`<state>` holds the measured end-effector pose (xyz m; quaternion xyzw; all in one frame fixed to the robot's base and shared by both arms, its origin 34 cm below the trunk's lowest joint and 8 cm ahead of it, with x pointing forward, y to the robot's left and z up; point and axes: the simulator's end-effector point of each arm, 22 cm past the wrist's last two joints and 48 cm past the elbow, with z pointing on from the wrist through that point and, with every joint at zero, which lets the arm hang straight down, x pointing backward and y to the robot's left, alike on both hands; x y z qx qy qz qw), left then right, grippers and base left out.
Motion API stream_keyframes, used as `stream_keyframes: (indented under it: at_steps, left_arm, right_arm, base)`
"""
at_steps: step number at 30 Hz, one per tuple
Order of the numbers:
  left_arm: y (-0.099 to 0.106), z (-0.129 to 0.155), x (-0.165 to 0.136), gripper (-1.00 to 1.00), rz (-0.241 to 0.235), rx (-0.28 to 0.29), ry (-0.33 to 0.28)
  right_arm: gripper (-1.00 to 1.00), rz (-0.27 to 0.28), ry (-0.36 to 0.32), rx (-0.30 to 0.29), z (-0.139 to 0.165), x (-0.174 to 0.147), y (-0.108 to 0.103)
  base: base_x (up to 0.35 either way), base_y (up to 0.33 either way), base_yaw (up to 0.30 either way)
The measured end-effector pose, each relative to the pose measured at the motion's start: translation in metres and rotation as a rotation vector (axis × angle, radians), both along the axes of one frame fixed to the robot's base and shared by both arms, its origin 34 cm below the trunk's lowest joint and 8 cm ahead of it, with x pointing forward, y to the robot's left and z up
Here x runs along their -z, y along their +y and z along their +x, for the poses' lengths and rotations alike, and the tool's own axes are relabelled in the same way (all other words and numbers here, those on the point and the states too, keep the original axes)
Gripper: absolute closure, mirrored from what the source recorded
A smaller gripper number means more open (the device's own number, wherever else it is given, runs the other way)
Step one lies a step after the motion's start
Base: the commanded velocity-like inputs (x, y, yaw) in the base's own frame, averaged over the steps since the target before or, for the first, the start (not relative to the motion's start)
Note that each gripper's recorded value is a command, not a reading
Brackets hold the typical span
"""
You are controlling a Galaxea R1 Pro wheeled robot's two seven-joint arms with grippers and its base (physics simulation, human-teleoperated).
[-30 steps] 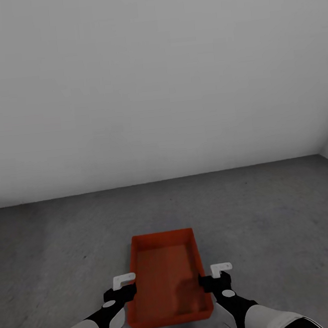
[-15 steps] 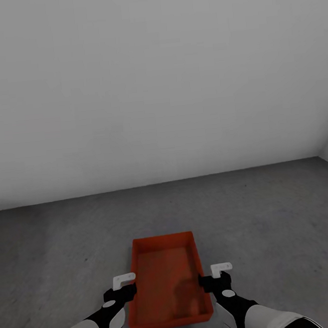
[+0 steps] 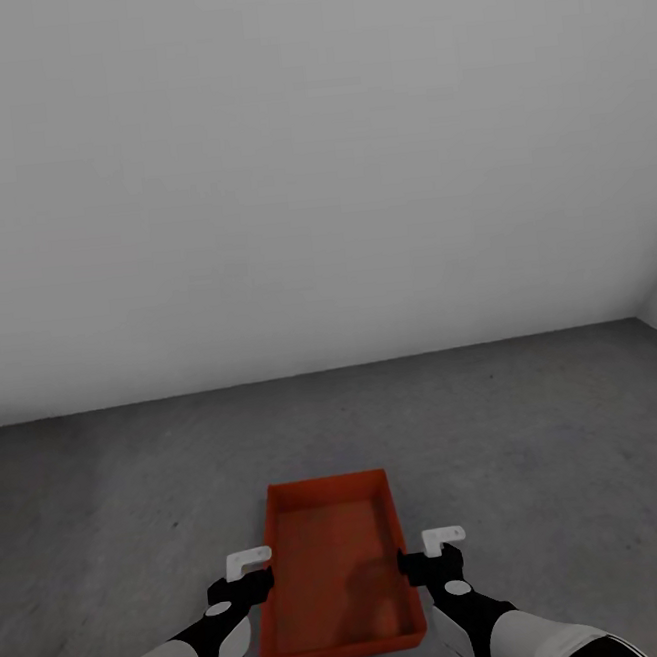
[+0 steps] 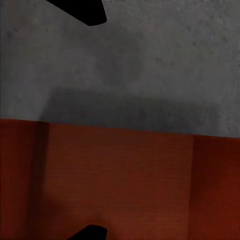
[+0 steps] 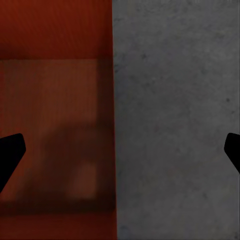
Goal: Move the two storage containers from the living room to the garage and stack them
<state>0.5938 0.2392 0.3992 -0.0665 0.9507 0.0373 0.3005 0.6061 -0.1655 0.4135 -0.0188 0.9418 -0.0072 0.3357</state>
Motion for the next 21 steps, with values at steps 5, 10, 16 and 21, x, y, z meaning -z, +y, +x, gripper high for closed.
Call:
stream_keyframes:
  at_steps: [5, 10, 16, 21]
  left_arm:
    - [0.0, 0.001, -0.01, -1.0, 0.0, 0.0, 0.0]
    - [0.0, 0.003, -0.02, -1.0, 0.0, 0.0, 0.0]
    - [0.0, 0.004, -0.031, -1.0, 0.0, 0.0, 0.001]
    - [0.0, 0.005, -0.041, -1.0, 0.0, 0.001, 0.001]
  right_arm:
    - [-1.0, 0.0, 0.0, 0.0, 0.001, -0.01, 0.0]
    - [-1.0, 0.0, 0.001, 0.0, 0.003, -0.02, 0.0]
    - [-1.0, 0.0, 0.001, 0.0, 0.004, -0.031, 0.0]
    - [-1.0, 0.0, 0.001, 0.0, 0.005, -0.041, 0.0]
  base:
    - [0.0, 0.0, 0.0]
    - [0.0, 0.0, 0.0]
    - [0.0, 0.0, 0.0]
    - [0.0, 0.0, 0.0]
